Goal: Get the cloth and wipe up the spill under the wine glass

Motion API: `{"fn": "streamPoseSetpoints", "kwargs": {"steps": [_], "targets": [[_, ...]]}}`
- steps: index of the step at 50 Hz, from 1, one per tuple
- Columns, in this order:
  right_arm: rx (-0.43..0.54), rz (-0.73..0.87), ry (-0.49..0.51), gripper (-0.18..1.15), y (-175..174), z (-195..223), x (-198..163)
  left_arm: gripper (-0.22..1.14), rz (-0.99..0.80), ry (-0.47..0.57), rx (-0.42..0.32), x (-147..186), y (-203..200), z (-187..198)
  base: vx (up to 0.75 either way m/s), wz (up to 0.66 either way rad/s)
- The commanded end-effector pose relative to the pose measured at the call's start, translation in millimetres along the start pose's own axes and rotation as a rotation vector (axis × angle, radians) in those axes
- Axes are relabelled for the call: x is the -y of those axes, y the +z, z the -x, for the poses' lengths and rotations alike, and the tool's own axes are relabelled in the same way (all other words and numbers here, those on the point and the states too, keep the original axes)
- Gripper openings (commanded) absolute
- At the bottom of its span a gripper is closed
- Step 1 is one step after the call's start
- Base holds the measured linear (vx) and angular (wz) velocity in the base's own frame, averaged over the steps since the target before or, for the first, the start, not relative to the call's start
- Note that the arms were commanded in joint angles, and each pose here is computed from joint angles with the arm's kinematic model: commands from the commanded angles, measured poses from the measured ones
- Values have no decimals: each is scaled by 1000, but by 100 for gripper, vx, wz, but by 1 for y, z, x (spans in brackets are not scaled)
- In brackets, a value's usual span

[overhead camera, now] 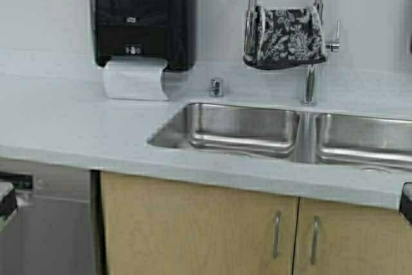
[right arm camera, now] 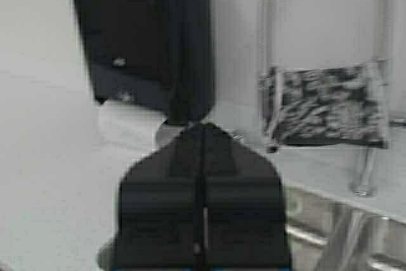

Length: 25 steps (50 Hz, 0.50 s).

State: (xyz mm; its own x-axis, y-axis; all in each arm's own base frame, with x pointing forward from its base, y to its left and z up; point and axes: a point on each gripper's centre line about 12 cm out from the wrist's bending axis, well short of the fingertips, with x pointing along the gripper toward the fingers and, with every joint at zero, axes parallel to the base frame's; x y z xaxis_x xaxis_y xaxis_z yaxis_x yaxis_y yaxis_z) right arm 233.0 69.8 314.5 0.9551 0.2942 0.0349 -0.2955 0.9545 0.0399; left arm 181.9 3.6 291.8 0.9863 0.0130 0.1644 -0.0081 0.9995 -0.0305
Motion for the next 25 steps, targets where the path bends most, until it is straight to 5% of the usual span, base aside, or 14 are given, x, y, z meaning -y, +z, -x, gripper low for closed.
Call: {"fn": "streamPoseSetpoints", "kwargs": {"steps": [1, 25], "targets": [[-23, -1, -1, 5, -2, -19, 1, 2, -3, 0, 18, 0, 4, 1, 28, -6], [-126, 18, 9, 9, -81, -76, 3, 2, 0, -2, 58, 0, 9, 10, 25, -5]]}}
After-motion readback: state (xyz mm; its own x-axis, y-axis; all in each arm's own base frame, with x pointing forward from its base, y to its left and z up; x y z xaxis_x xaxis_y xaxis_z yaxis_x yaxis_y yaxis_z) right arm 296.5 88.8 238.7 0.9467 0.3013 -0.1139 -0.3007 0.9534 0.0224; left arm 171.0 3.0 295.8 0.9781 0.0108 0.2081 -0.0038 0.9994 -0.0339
